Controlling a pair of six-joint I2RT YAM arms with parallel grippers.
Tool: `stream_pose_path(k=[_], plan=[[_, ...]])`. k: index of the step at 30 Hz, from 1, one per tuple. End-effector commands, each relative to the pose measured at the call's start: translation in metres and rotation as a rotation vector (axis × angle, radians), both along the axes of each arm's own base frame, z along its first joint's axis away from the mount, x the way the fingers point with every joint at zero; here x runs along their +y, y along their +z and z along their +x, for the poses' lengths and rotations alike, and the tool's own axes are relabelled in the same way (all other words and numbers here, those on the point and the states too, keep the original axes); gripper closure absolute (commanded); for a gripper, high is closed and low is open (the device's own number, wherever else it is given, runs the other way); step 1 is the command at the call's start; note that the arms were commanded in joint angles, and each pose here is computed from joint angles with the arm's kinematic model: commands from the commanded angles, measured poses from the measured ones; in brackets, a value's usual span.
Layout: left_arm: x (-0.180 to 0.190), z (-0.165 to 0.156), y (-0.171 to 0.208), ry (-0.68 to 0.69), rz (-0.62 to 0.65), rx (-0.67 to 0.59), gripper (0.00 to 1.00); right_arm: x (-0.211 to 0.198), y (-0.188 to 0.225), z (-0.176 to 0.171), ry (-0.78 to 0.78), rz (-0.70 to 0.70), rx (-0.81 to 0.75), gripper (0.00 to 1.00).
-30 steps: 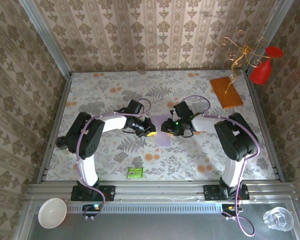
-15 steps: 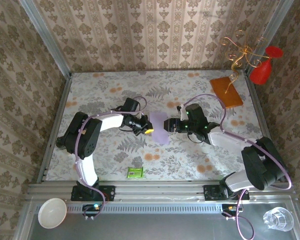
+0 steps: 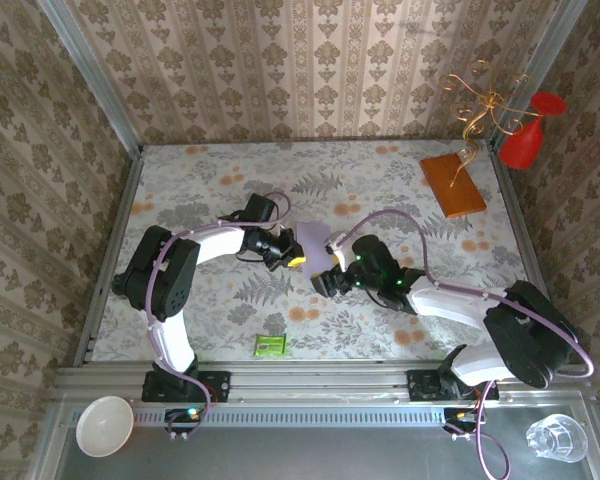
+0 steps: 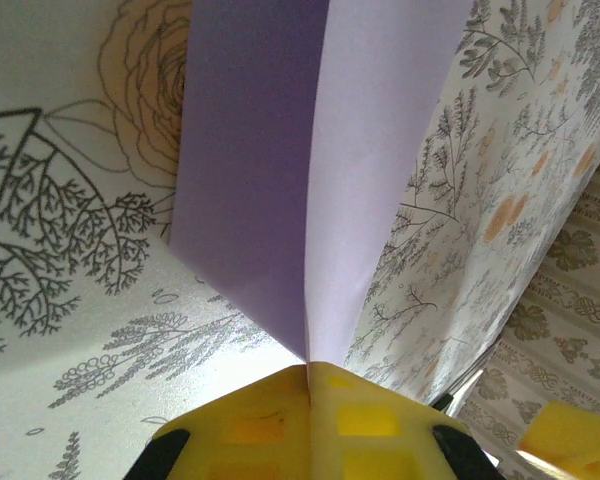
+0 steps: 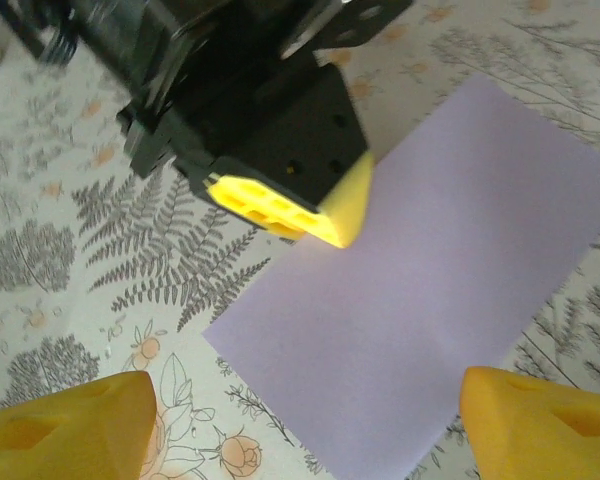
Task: Fold a paper plane with a square sheet of paper (pick it up from the middle)
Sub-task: Third fold the triangle at the center of the table.
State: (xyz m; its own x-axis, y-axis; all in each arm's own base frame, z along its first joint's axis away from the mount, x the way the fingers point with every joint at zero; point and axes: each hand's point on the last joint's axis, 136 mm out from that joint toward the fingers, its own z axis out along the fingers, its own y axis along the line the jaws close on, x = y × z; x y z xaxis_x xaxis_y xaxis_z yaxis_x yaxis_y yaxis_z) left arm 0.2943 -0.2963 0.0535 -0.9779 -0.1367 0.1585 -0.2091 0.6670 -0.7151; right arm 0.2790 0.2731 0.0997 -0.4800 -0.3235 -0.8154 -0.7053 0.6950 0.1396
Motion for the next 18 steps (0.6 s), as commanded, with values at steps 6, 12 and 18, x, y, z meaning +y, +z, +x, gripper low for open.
stream_pose_path(k=[6,12,18], plan=[[-0.004,-0.002,0.016,0.009,-0.004,0.02,1.0,0.015,-0.023,0.007,0.105,-0.181,-0.169,0.25],[-0.005,-0.004,0.017,0.008,0.008,0.021,1.0,0.019,-0.042,0.01,0.108,-0.223,-0.194,0.31],[-0.005,-0.004,0.016,0.016,0.004,0.034,1.0,0.021,-0.046,0.02,0.07,-0.244,-0.244,0.39]])
